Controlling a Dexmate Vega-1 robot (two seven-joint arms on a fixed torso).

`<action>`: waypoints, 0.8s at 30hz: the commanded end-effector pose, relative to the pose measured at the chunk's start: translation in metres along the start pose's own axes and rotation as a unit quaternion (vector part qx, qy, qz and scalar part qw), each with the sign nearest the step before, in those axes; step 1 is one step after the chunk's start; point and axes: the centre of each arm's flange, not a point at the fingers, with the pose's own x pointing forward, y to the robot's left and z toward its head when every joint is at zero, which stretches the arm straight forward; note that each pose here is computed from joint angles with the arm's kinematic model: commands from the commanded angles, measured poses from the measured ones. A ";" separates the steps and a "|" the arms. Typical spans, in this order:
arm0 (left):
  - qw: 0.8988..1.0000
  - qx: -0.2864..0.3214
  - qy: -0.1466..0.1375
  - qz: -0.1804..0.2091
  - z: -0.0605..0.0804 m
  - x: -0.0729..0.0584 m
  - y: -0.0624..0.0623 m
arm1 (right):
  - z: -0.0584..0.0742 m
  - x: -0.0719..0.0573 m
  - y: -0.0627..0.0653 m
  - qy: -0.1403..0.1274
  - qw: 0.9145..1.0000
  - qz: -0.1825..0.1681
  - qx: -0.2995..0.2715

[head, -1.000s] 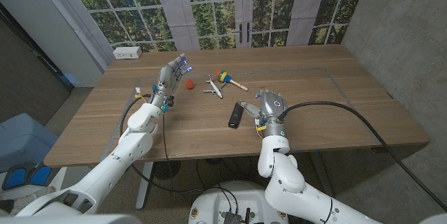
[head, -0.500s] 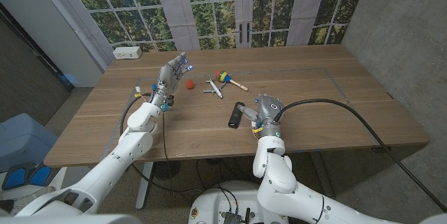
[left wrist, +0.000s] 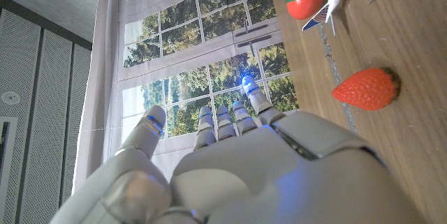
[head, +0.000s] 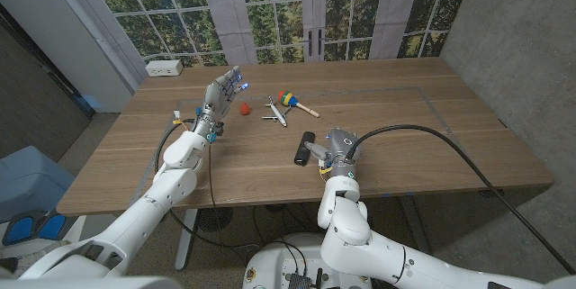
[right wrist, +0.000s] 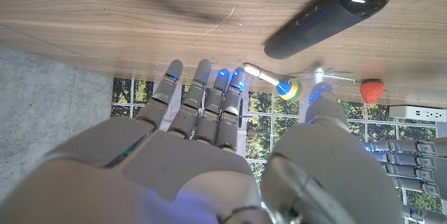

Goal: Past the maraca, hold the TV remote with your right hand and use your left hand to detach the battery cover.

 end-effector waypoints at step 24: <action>1.000 -0.012 -0.014 -0.009 -0.002 -0.003 0.008 | 0.034 0.005 0.026 0.053 0.996 0.047 -0.055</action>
